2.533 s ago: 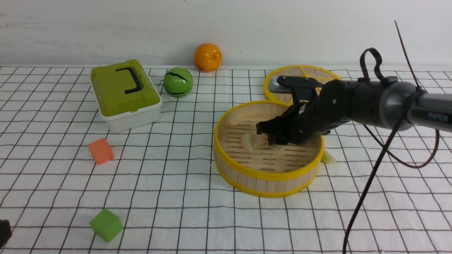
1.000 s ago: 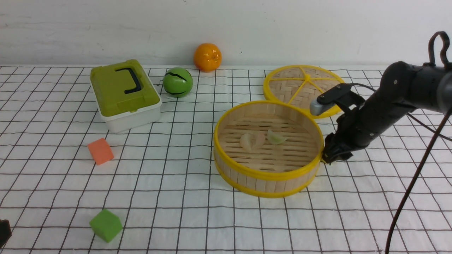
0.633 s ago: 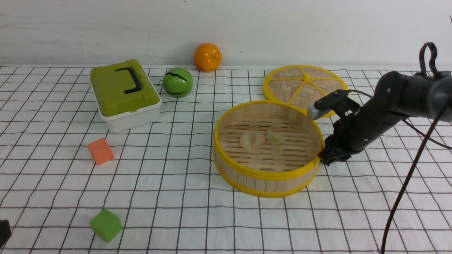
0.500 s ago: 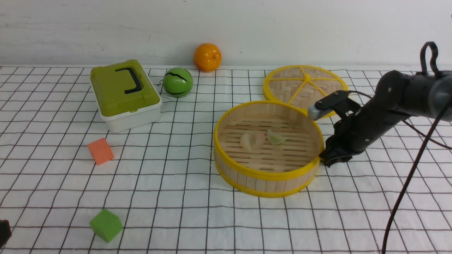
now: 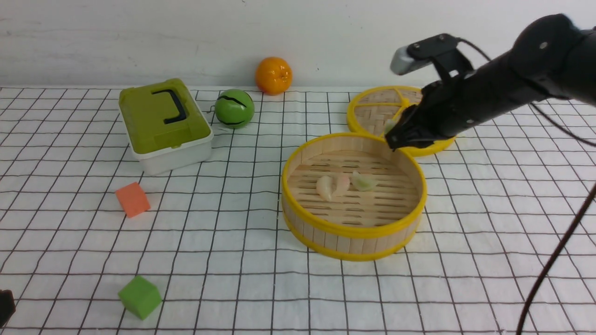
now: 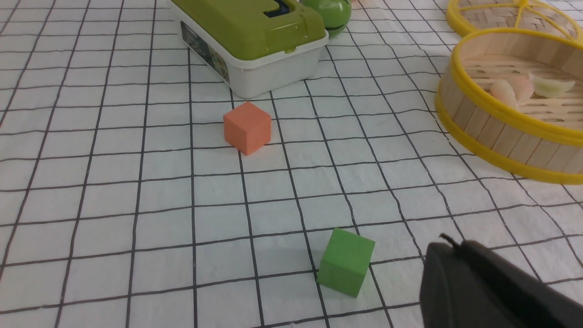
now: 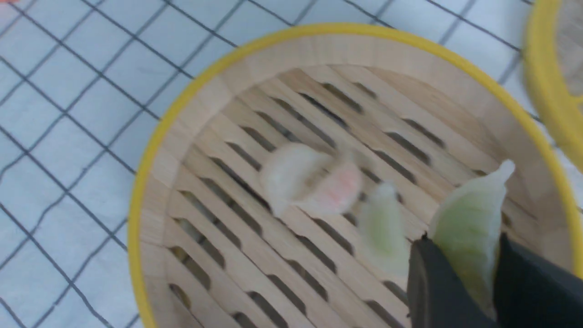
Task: Put the dumplings into the steamer on the table with the white tablecloth.
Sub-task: 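Place the dumpling in the bamboo steamer basket with the right gripper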
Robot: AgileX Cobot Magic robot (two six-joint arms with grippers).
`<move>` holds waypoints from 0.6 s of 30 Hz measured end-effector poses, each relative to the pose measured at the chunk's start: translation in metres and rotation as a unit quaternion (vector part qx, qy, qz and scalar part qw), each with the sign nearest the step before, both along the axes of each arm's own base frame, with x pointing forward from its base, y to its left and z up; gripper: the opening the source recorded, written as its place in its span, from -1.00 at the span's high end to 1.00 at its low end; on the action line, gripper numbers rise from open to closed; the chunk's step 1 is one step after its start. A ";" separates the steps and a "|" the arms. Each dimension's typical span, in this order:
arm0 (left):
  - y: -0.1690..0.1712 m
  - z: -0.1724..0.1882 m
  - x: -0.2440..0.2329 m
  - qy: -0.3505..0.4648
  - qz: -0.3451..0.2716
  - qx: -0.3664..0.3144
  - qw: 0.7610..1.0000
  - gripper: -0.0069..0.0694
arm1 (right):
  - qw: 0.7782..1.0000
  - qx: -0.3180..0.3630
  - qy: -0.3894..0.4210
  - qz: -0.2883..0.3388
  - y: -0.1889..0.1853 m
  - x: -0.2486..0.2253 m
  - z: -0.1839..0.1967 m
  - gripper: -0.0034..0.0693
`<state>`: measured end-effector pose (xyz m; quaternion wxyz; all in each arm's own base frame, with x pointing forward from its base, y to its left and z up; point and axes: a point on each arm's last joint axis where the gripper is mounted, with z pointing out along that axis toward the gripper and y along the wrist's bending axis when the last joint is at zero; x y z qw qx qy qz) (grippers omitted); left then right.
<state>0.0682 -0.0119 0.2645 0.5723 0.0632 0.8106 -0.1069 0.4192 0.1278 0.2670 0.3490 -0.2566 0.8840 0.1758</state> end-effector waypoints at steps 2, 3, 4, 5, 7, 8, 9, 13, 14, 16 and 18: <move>0.000 0.000 0.000 0.000 0.000 0.000 1.000 0.82 | 1.000 -0.001 0.002 -0.004 0.005 0.007 -0.016 0.53; 0.000 0.000 0.000 0.000 0.000 0.000 1.000 0.82 | 1.000 -0.002 0.002 -0.011 0.006 0.012 -0.025 0.53; 0.000 0.000 0.000 0.000 0.000 0.000 1.000 0.82 | 1.000 -0.004 0.000 -0.017 0.006 0.015 -0.032 0.53; 0.000 0.000 0.000 0.000 0.000 0.000 1.000 0.82 | 1.000 -0.006 -0.002 -0.027 0.005 0.020 -0.041 0.53; 0.000 0.000 0.000 0.000 0.000 0.000 1.000 0.82 | 0.999 -0.008 -0.004 -0.035 0.004 0.024 -0.048 0.53; 0.000 0.000 0.000 0.000 0.000 0.000 1.000 0.82 | 0.999 -0.008 -0.002 -0.041 0.004 0.027 -0.055 0.53; 0.000 0.000 0.000 0.000 0.000 0.000 1.000 0.82 | 0.999 -0.007 0.001 -0.044 0.004 0.029 -0.059 0.53; 0.000 0.000 0.000 0.000 0.000 0.000 1.000 0.81 | 0.999 0.000 0.016 -0.052 0.005 0.031 -0.071 0.53; 0.000 0.000 0.000 0.000 0.000 0.000 1.000 0.81 | 0.998 0.004 0.020 -0.056 0.005 0.031 -0.072 0.53; 0.000 0.000 0.000 0.000 0.000 0.000 1.000 0.81 | 0.998 0.008 0.027 -0.060 0.006 0.031 -0.074 0.53; 0.000 0.000 0.000 0.000 0.000 0.000 1.000 0.81 | 0.997 0.013 0.043 -0.061 0.006 0.029 -0.075 0.53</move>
